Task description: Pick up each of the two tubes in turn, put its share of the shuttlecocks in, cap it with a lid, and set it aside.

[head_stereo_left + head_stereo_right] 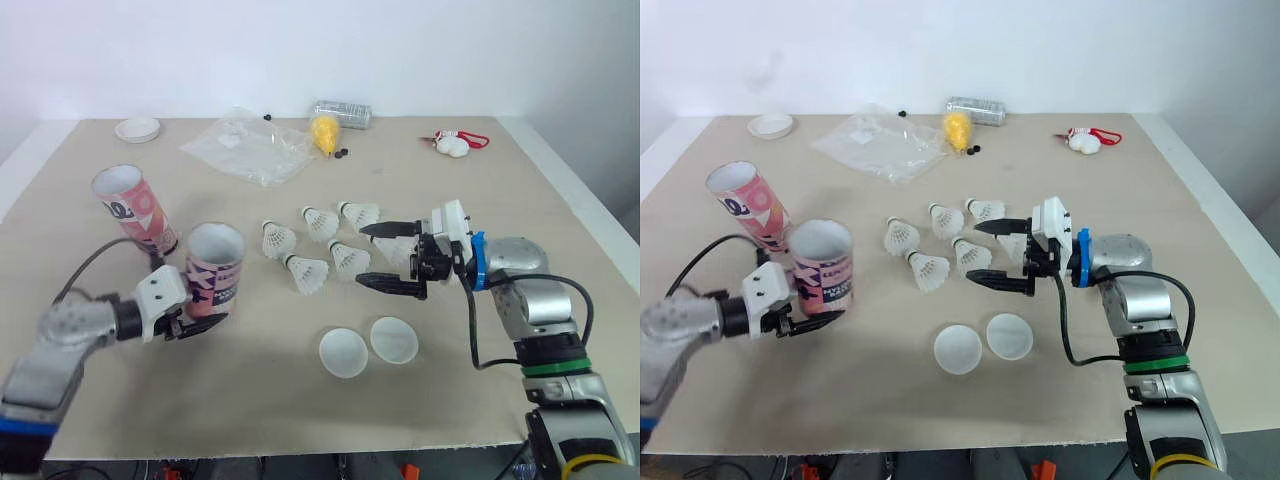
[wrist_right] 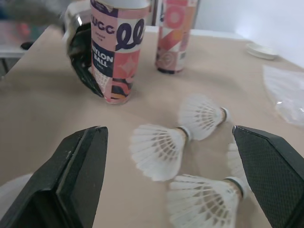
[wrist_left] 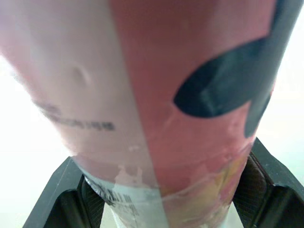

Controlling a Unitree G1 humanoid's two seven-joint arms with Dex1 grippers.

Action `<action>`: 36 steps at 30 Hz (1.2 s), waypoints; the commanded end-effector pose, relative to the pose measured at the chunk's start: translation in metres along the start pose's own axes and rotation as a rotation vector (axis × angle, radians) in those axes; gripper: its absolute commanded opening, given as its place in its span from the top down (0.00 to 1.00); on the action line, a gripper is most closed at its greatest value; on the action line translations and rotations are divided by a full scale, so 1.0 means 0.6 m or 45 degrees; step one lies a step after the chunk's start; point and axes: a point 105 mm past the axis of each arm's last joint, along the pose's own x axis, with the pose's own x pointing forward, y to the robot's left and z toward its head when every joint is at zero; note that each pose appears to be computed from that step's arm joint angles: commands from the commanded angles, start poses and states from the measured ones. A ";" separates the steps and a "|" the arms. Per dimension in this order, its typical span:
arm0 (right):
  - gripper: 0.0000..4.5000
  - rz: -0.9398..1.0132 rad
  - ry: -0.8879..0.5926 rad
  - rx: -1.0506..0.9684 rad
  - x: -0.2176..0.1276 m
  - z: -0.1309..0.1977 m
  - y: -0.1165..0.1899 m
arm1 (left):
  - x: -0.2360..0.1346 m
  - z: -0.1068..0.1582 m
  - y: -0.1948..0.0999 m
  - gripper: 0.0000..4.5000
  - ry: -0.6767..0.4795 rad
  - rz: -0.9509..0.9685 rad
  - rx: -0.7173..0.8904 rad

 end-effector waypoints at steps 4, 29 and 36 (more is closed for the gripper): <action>0.00 -0.044 -0.040 -0.055 -0.001 0.023 0.007 | 0.011 0.019 0.011 0.32 0.109 -0.365 0.133; 0.00 -0.181 0.096 -0.164 0.031 0.022 0.029 | 0.039 0.026 0.028 0.32 0.302 -0.590 0.334; 0.00 -0.089 0.266 -0.392 0.078 0.020 0.007 | 0.017 0.029 0.029 0.32 0.264 -0.576 0.212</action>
